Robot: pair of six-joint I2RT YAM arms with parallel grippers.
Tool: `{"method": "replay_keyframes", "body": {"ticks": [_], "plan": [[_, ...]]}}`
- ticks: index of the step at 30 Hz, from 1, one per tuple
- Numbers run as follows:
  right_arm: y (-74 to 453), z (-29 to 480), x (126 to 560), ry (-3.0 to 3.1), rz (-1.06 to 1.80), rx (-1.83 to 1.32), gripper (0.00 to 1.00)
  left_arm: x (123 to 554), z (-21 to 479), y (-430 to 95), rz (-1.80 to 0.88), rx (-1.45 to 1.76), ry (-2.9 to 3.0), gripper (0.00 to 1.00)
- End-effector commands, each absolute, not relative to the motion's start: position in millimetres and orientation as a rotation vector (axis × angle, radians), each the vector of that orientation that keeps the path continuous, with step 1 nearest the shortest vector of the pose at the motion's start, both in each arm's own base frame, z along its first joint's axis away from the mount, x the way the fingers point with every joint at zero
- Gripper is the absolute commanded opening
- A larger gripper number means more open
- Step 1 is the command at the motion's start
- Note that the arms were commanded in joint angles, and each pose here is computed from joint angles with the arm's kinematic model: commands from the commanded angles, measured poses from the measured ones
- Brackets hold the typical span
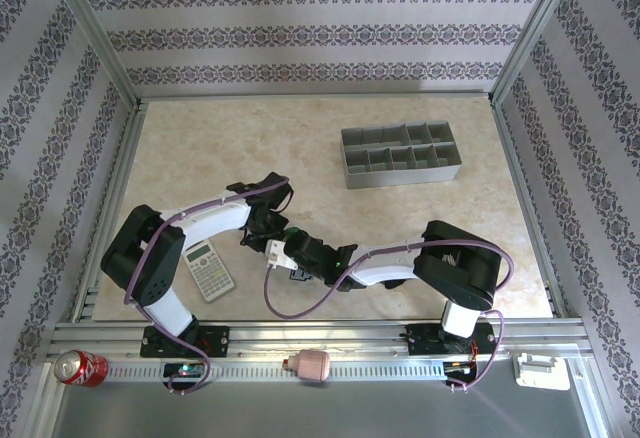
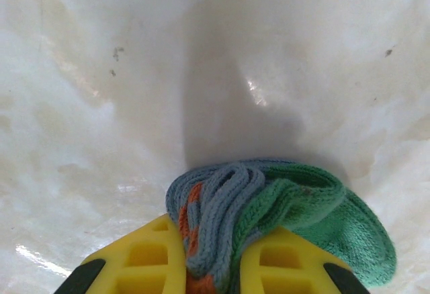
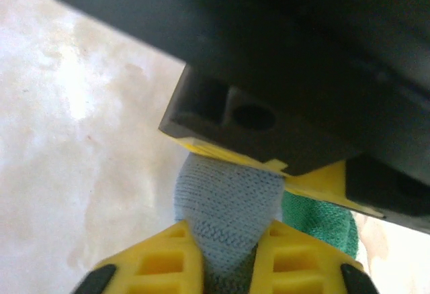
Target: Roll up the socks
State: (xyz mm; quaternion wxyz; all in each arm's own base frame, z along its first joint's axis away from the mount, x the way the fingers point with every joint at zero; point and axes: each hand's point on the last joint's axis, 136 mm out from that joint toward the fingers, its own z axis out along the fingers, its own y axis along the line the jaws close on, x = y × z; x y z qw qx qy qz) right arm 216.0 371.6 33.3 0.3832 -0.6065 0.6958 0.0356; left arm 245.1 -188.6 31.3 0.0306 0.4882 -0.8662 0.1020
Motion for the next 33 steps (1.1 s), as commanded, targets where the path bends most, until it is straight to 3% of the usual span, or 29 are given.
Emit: {"method": "replay_keyframes", "body": {"ticks": [1, 8, 14, 23, 33], "plan": [[317, -27, 204, 2.059, 0.046, -1.622, 0.01, 208, 25, -151, 0.065, 1.534, -2.624, 0.13], [308, -43, 199, 2.216, 0.17, -1.575, 0.0, 222, 42, -140, 0.261, 1.653, -2.646, 0.56], [305, -49, 193, 2.267, 0.252, -1.577, 0.0, 240, 56, -128, 0.436, 1.762, -2.658, 0.81], [306, -51, 191, 2.431, 0.54, -1.463, 0.0, 259, 74, -142, 0.74, 1.686, -2.731, 0.78], [305, -51, 191, 2.658, 0.974, -1.215, 0.0, 279, 75, -183, 1.039, 1.545, -2.734, 0.68]]}}
